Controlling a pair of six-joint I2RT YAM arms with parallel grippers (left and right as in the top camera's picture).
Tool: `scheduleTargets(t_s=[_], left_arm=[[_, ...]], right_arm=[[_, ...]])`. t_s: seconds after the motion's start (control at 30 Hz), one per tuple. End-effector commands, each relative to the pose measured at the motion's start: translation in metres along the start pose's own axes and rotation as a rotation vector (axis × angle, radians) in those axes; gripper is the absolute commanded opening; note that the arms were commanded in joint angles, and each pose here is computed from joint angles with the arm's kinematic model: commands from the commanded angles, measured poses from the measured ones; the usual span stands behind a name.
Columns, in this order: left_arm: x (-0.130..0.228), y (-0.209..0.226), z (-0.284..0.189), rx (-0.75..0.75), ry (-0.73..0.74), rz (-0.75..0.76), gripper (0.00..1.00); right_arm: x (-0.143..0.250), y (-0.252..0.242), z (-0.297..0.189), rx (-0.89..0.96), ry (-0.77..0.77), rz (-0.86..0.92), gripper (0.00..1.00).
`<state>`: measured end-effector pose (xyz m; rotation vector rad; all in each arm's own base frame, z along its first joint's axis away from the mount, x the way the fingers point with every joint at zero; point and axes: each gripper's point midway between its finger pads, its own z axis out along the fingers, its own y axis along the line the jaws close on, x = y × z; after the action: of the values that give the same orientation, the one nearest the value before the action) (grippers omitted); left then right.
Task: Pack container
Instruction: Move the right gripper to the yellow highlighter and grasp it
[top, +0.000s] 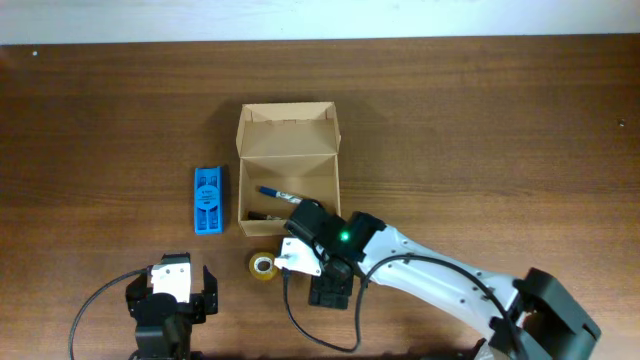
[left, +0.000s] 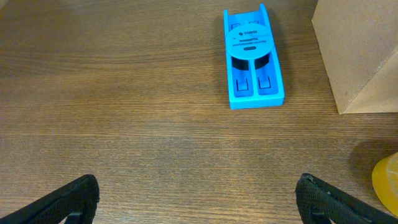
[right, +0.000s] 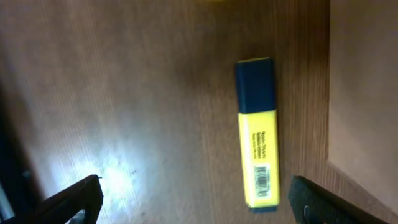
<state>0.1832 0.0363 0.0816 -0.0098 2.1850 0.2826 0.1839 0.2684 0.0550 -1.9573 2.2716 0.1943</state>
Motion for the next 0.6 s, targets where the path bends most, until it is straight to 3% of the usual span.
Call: scheduleTargets(t_s=[0.0, 0.57], left_arm=[[0.001, 0.002, 0.001, -0.010, 0.000, 0.006, 0.99], [0.001, 0.002, 0.001, -0.010, 0.000, 0.006, 0.99]], right_arm=[[0.003, -0.005, 0.013, 0.021, 0.037, 0.001, 0.97], [0.006, -0.037, 0.030, 0.083, 0.040, 0.052, 0.95]])
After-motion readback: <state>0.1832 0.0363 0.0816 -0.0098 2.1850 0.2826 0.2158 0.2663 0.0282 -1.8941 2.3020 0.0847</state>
